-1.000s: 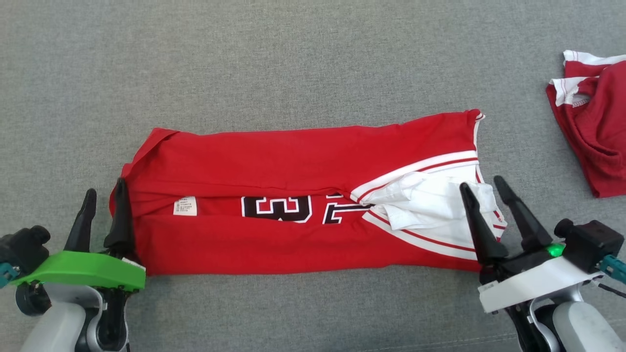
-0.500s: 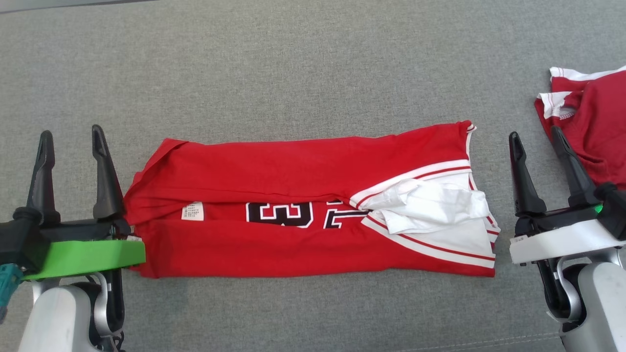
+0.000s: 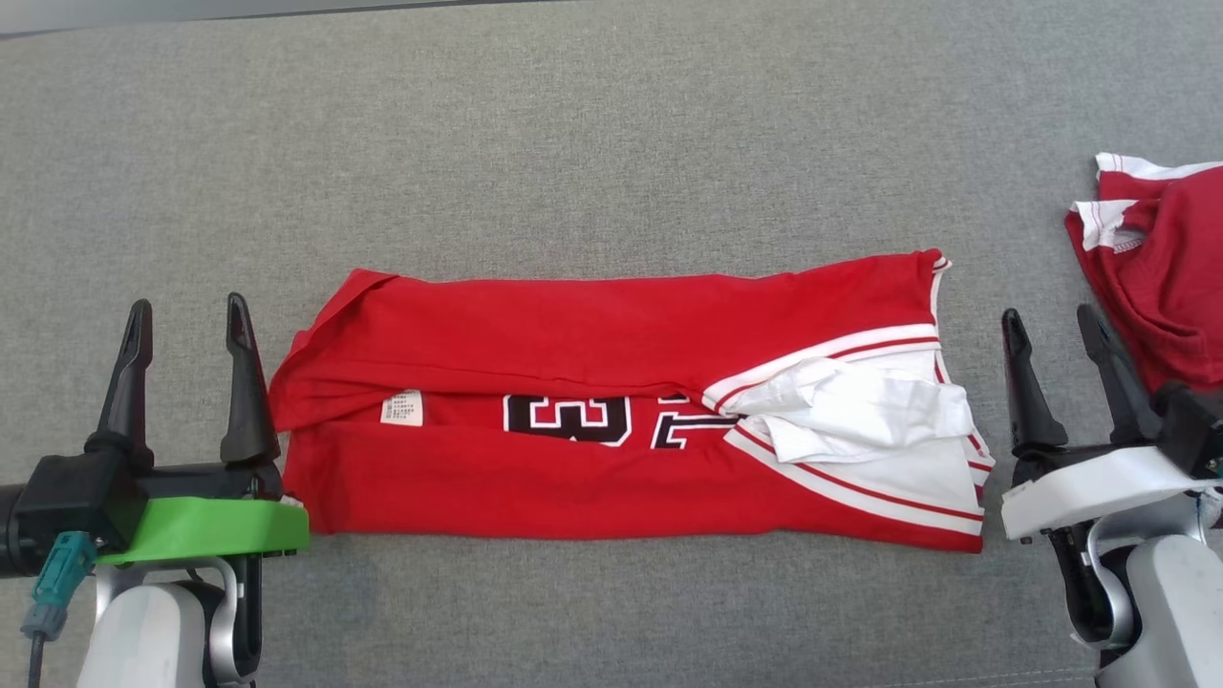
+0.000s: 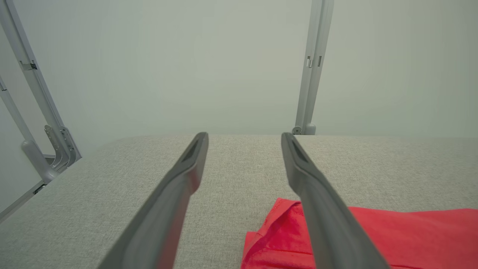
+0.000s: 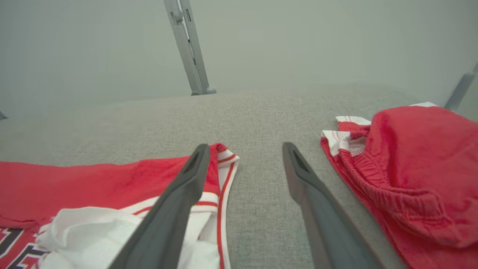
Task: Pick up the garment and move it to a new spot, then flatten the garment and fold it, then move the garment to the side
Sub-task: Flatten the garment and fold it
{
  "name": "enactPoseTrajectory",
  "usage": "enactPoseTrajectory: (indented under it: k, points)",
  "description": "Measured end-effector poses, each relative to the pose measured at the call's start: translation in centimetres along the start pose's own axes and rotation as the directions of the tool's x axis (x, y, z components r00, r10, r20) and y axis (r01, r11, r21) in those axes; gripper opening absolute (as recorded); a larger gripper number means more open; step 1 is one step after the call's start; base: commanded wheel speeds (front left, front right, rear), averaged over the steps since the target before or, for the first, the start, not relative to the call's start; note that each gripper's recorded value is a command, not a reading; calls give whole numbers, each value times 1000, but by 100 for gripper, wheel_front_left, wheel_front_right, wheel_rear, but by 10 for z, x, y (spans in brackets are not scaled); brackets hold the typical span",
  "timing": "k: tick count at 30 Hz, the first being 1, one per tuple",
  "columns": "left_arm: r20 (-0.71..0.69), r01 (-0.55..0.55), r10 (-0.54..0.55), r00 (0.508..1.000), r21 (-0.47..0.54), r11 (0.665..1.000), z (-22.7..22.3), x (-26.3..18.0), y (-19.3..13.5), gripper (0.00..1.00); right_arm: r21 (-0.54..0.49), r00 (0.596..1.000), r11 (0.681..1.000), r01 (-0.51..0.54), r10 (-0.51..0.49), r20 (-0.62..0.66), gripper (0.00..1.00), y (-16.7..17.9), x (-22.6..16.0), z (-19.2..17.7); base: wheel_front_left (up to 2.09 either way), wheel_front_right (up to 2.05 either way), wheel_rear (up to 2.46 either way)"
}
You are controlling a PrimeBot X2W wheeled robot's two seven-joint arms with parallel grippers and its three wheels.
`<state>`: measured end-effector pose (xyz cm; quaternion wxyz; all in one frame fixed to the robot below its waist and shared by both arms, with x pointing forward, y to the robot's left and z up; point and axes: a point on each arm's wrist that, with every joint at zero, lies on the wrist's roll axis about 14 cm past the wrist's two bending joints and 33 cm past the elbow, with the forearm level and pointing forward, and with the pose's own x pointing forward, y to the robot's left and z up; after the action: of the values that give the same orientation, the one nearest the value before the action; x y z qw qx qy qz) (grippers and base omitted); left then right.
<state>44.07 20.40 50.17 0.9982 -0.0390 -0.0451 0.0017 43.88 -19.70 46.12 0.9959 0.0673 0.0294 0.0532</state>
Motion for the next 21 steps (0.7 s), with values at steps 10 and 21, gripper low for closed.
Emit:
enactPoseTrajectory:
  k: [10, 21]
  points:
    - [-26, 9, -9, 1000, 0, 1000, -12, 2, -3, 100, 111, 970, 994, -15, 41, -238, 100, 22, -14, -76, 0, 0, 0]
    - [-38, 19, -19, 999, -2, 1000, -18, 6, -5, 100, 148, 927, 988, -36, 89, -365, 0, 35, -18, -109, 0, 0, 0]
